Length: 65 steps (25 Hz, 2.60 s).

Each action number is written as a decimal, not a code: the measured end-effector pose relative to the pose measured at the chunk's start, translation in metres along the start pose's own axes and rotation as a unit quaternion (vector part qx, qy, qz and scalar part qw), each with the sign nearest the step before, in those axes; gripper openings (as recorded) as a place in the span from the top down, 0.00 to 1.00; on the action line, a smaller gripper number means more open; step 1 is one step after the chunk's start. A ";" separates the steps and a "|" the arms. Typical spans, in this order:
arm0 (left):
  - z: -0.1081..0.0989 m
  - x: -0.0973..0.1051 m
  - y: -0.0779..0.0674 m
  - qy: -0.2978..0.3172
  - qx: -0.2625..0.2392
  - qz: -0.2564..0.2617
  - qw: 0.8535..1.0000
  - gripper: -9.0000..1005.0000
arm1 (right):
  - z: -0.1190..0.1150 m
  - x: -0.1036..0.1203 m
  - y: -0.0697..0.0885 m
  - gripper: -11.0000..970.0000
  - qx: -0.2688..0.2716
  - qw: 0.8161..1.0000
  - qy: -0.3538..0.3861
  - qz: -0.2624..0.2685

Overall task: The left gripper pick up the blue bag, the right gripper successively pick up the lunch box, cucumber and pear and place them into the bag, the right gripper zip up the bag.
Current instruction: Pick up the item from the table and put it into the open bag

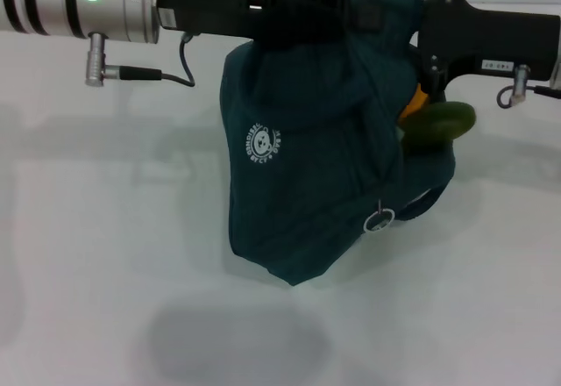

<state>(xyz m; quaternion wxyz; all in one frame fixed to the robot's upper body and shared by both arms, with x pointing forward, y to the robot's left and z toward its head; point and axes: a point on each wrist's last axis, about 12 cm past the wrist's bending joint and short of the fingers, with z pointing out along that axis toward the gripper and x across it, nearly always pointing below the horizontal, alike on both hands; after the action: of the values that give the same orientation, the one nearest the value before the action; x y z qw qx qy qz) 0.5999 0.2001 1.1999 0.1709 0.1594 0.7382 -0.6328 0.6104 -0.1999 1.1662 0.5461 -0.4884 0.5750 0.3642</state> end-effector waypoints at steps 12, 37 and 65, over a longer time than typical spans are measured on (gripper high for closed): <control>0.005 0.001 -0.001 0.010 0.014 -0.009 1.000 0.93 | 0.004 -0.006 0.009 0.95 -0.043 0.999 -0.017 0.011; 0.011 0.005 -0.002 0.032 0.025 -0.015 0.999 0.92 | 0.005 -0.002 0.007 0.95 -0.019 0.999 -0.019 0.034; 0.010 0.006 0.001 0.039 0.026 -0.019 0.999 0.92 | 0.000 0.009 0.009 0.87 -0.043 0.987 0.096 0.118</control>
<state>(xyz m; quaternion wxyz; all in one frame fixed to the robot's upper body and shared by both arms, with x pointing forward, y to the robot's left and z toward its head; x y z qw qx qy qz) 0.5953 0.1908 1.1945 0.1261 0.1741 0.7301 -0.6486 0.6021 -0.1993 1.1568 0.4199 -0.4726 0.6625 0.4017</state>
